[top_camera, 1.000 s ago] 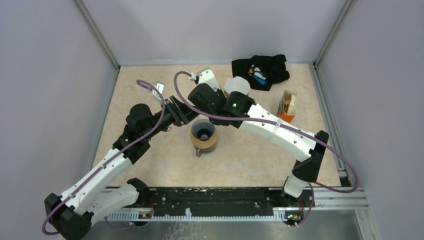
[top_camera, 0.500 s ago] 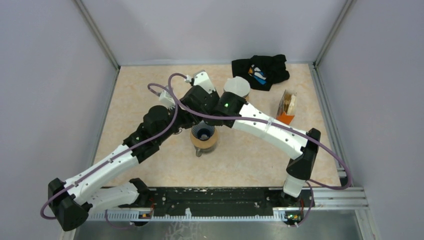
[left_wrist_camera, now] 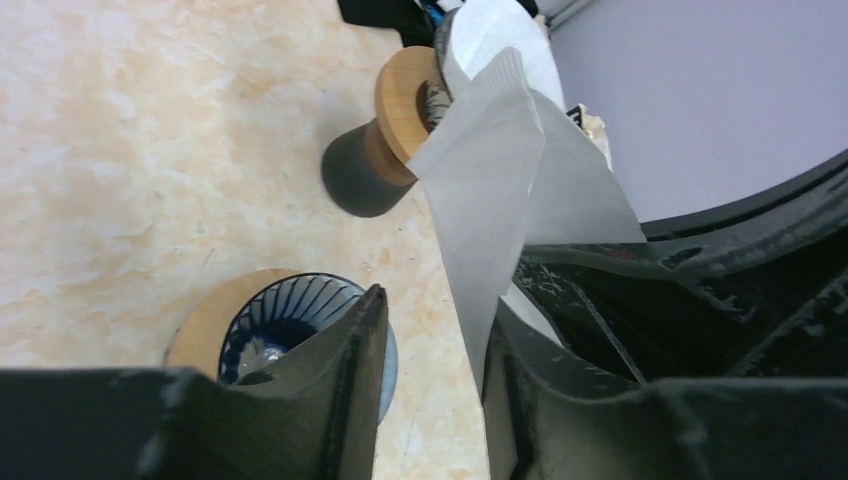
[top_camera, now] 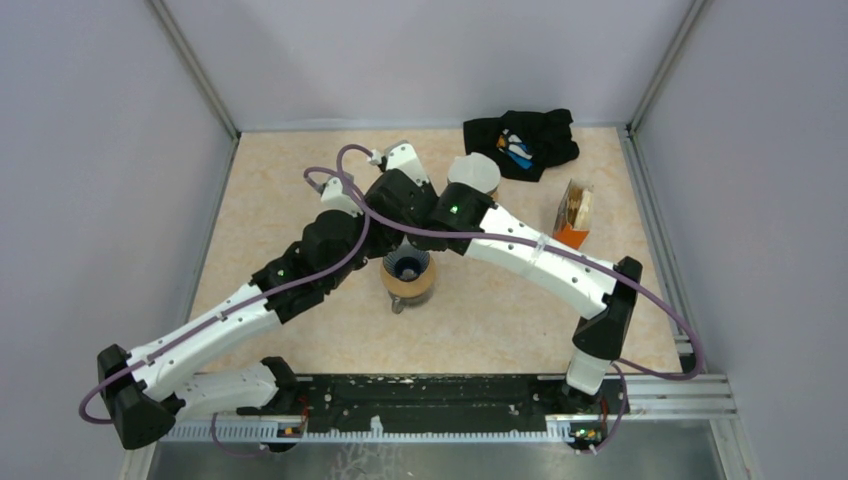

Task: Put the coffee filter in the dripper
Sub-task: Open the coffee filter.

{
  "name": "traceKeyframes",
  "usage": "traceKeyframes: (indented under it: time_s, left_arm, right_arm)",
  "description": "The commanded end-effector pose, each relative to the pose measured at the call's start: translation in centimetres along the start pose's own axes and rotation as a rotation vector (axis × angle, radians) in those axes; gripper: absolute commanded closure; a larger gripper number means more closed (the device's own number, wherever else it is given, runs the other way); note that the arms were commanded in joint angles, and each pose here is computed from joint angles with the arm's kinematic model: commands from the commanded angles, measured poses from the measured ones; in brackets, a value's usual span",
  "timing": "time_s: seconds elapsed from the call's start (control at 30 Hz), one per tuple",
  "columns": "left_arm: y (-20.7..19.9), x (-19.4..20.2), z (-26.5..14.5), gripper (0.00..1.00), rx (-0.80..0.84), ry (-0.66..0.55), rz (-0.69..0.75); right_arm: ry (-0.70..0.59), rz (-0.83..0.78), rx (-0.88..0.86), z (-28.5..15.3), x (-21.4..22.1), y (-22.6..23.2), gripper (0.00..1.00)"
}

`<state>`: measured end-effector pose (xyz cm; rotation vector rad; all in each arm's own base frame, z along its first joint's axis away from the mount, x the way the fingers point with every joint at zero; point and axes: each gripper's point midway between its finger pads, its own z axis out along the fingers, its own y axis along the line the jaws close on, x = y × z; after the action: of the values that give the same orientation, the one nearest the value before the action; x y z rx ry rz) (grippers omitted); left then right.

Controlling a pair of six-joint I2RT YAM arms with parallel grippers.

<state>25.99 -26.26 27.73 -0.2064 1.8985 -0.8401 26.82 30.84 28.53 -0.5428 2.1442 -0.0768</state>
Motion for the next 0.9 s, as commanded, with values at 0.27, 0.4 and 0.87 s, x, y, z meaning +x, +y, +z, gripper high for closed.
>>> traceKeyframes:
  time_s: [0.27, 0.4, 0.87]
  left_arm:
    - [0.9, -1.5, -1.3, 0.92, -0.082, 0.002, 0.123]
    - [0.9, -1.5, -1.9, 1.00, -0.097, 0.043, 0.157]
    - [1.5, 2.2, -3.7, 1.00, -0.100, 0.269, 0.186]
  right_arm:
    - [-0.056, 0.076, -0.143, -2.4, -2.0, 1.5, 1.00]
    - [-0.053, 0.078, -0.167, -2.8, -1.9, 1.6, 1.00]
    - [-0.042, 0.077, -0.198, -3.3, -1.0, 1.3, 0.85]
